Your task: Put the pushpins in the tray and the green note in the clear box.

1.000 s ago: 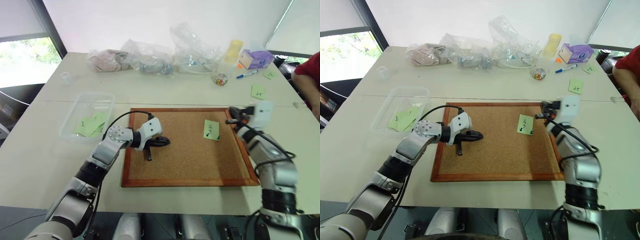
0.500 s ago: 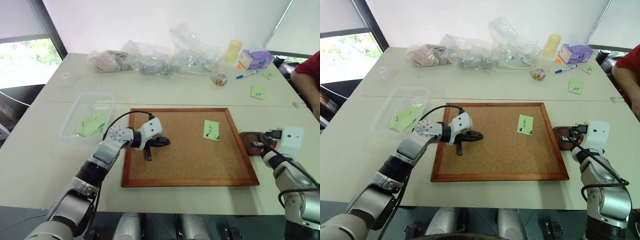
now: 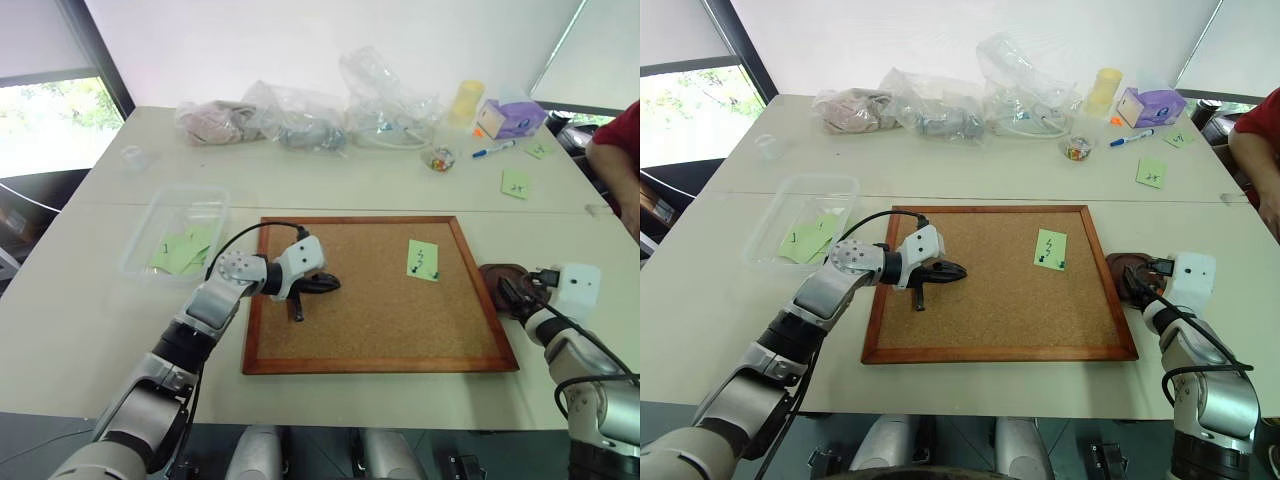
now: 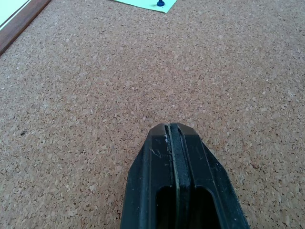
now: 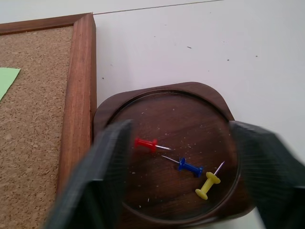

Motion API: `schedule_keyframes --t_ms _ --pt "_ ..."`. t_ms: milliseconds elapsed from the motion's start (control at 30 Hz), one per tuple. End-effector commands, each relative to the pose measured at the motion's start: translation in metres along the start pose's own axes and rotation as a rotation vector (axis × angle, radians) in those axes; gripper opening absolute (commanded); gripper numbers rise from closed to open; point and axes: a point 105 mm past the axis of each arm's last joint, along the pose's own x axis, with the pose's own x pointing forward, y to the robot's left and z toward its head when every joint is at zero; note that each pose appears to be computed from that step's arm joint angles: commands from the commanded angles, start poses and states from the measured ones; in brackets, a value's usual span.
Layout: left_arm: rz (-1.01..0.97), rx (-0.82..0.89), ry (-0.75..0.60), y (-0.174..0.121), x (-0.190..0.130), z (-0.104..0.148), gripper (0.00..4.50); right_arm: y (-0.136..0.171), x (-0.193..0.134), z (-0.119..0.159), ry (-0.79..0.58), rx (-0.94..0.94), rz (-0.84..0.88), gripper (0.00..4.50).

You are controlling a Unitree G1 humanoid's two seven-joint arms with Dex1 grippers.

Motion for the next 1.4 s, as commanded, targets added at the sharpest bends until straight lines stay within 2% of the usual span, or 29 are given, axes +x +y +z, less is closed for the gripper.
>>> schedule_keyframes --t_ms 33,167,300,433,533,667,833,1400 --pt "-0.028 -0.009 0.016 -0.006 0.004 -0.005 0.0 -0.003 -0.003 0.012 -0.051 0.009 -0.009 4.46" --pt "-0.03 -0.011 0.015 -0.007 0.004 -0.005 0.0 -0.005 -0.006 0.019 -0.095 0.025 -0.023 4.46" --pt "-0.031 -0.011 0.014 -0.007 0.005 -0.005 0.0 -0.002 -0.009 0.04 -0.203 0.02 -0.016 4.46" --pt "-0.035 -0.008 0.014 -0.008 0.005 -0.005 0.0 0.008 -0.013 0.06 -0.317 -0.015 0.03 4.46" --pt "-0.035 -0.002 0.014 -0.007 0.006 -0.004 0.0 0.035 -0.016 0.069 -0.363 -0.079 0.153 4.46" --pt "-0.035 0.001 0.015 -0.006 0.005 -0.004 0.0 0.08 -0.019 0.053 -0.296 -0.094 0.346 4.46" --pt "-0.032 0.004 0.013 -0.006 0.005 -0.003 0.0 0.105 -0.015 0.03 -0.229 -0.077 0.415 4.46" --pt "-0.028 0.002 0.012 -0.005 0.005 -0.003 0.0 0.105 -0.012 0.0 -0.152 -0.057 0.411 4.46"
